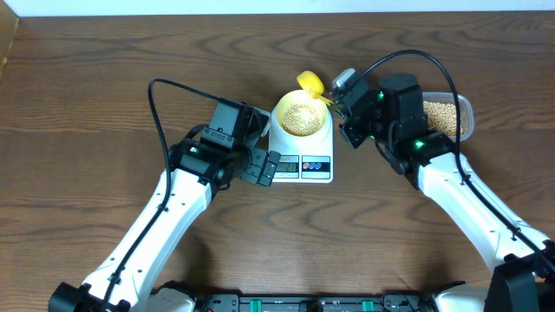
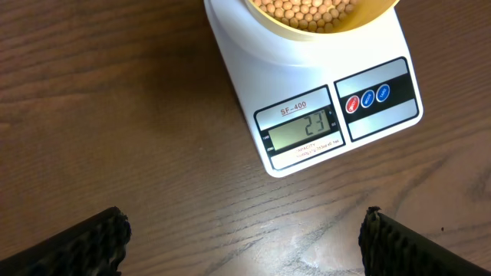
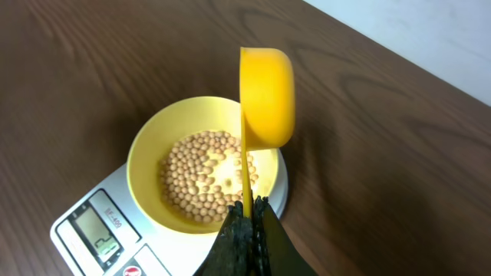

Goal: Scoop item into bowl and weigh 50g on scale

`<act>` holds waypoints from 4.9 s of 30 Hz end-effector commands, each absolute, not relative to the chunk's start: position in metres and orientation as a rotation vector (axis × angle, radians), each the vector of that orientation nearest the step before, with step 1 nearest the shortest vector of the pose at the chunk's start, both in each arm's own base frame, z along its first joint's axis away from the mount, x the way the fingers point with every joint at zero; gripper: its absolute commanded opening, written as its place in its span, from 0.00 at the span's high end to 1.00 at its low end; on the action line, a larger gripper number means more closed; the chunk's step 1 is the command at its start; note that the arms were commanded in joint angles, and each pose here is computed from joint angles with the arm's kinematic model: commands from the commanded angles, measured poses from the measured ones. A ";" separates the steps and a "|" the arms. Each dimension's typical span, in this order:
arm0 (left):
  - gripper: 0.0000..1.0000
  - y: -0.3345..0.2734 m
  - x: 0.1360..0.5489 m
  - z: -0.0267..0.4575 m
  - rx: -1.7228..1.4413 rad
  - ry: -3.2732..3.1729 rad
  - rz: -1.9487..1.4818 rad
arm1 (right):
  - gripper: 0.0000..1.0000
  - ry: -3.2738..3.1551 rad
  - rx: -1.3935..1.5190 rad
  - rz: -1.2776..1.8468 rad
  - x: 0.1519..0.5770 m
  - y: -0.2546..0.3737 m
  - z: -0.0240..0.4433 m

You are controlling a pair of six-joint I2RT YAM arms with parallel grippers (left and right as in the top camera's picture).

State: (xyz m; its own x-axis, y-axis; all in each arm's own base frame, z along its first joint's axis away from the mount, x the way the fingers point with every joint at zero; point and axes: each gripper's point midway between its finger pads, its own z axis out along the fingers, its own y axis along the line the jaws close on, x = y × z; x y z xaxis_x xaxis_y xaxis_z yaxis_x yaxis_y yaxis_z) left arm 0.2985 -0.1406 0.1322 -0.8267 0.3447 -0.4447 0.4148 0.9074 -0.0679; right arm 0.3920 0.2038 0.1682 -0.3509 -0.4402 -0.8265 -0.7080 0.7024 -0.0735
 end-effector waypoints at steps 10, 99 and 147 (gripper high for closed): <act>0.02 -0.140 0.298 0.133 0.572 2.632 -0.214 | 0.99 1.951 -0.940 0.254 0.385 0.207 0.184; 0.02 -0.140 0.298 0.133 0.572 2.632 -0.214 | 0.99 2.439 0.611 0.780 0.356 -0.034 0.123; 0.02 -0.140 0.298 0.133 0.572 2.632 -0.214 | 0.99 2.106 0.593 1.551 0.362 0.009 0.207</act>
State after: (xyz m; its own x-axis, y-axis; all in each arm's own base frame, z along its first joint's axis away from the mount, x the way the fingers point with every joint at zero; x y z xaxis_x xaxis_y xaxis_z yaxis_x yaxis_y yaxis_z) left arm 0.2985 -0.1406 0.1322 -0.8267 0.3447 -0.4447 0.4148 0.9074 -0.0679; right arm 0.3604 -0.0125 0.2048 -0.7689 0.6112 -0.1874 0.0400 0.3385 0.9401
